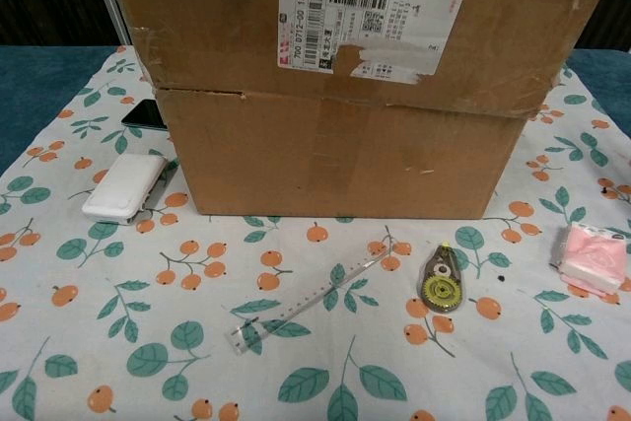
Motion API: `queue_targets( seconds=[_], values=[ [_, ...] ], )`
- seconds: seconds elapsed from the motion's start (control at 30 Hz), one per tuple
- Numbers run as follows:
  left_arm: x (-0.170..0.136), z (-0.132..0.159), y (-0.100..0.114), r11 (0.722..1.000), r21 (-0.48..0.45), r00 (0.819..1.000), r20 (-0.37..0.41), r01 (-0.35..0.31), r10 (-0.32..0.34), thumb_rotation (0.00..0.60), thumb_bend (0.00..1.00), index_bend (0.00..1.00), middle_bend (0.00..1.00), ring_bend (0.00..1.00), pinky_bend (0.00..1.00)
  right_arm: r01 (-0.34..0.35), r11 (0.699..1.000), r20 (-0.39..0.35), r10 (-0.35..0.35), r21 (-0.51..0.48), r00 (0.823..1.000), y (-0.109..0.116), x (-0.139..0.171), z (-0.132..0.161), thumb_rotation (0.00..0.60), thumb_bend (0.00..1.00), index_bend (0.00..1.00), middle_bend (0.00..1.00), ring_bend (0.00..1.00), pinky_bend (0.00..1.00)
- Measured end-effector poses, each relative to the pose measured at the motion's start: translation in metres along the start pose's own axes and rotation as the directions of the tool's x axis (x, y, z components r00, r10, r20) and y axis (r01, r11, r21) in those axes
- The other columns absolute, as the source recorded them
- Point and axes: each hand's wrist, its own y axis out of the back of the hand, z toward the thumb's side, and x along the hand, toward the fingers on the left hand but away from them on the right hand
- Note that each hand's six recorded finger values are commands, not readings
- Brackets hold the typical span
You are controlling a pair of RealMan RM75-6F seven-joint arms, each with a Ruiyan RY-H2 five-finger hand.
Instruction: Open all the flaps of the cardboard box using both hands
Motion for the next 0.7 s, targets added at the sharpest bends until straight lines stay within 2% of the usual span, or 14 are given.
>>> queue_targets(
  seconds=[0.27, 0.33, 0.4, 0.47, 0.53, 0.6, 0.63, 0.7],
  values=[
    [-0.026, 0.016, -0.015, 0.997, -0.043, 0.997, 0.050, 0.067, -0.064, 0.600, 0.87, 0.30, 0.45, 0.41, 0.50, -0.004, 1.000, 0.001, 0.004, -0.003, 1.000, -0.001, 0.000, 0.000, 0.600, 0.25, 0.00, 0.00, 0.00, 0.18],
    [-0.031, 0.017, -0.017, 0.996, -0.049, 0.996, 0.053, 0.076, -0.073, 0.600, 0.83, 0.30, 0.45, 0.41, 0.50, -0.005, 1.000, 0.000, 0.005, -0.002, 1.000, -0.001, 0.000, 0.001, 0.600, 0.25, 0.00, 0.00, 0.00, 0.18],
    [-0.036, 0.016, -0.018, 0.995, -0.059, 0.996, 0.052, 0.081, -0.078, 0.600, 0.75, 0.28, 0.43, 0.39, 0.48, -0.006, 1.000, -0.001, 0.006, -0.002, 1.000, -0.001, 0.000, 0.001, 0.600, 0.25, 0.00, 0.00, 0.00, 0.18],
    [-0.040, 0.015, -0.018, 0.995, -0.062, 0.996, 0.049, 0.078, -0.075, 0.600, 0.62, 0.24, 0.35, 0.33, 0.44, -0.006, 1.000, 0.000, 0.006, -0.002, 1.000, -0.001, 0.000, 0.001, 0.600, 0.25, 0.00, 0.00, 0.00, 0.18],
    [-0.042, 0.012, -0.016, 0.996, -0.059, 0.997, 0.043, 0.063, -0.060, 0.600, 0.46, 0.14, 0.19, 0.20, 0.33, -0.006, 1.000, 0.001, 0.006, -0.001, 1.000, -0.001, 0.001, 0.001, 0.600, 0.25, 0.00, 0.00, 0.00, 0.18],
    [-0.046, 0.006, -0.013, 0.998, -0.058, 0.999, 0.028, 0.033, -0.031, 0.600, 0.35, 0.05, 0.06, 0.08, 0.22, -0.006, 1.000, 0.002, 0.006, -0.001, 1.000, -0.001, 0.001, 0.001, 0.600, 0.25, 0.00, 0.00, 0.00, 0.18],
    [-0.048, 0.002, -0.011, 0.998, -0.057, 1.000, 0.017, 0.017, -0.016, 0.600, 0.31, 0.02, 0.02, 0.03, 0.17, -0.006, 1.000, 0.004, 0.006, -0.001, 1.000, -0.001, 0.001, 0.000, 0.600, 0.25, 0.00, 0.00, 0.00, 0.18],
    [-0.054, -0.010, -0.009, 0.998, -0.055, 1.000, -0.017, -0.022, 0.021, 0.600, 0.25, 0.00, 0.00, 0.00, 0.13, -0.006, 1.000, 0.006, 0.006, -0.002, 1.000, -0.001, 0.001, 0.000, 0.600, 0.25, 0.00, 0.00, 0.00, 0.18]
  ],
)
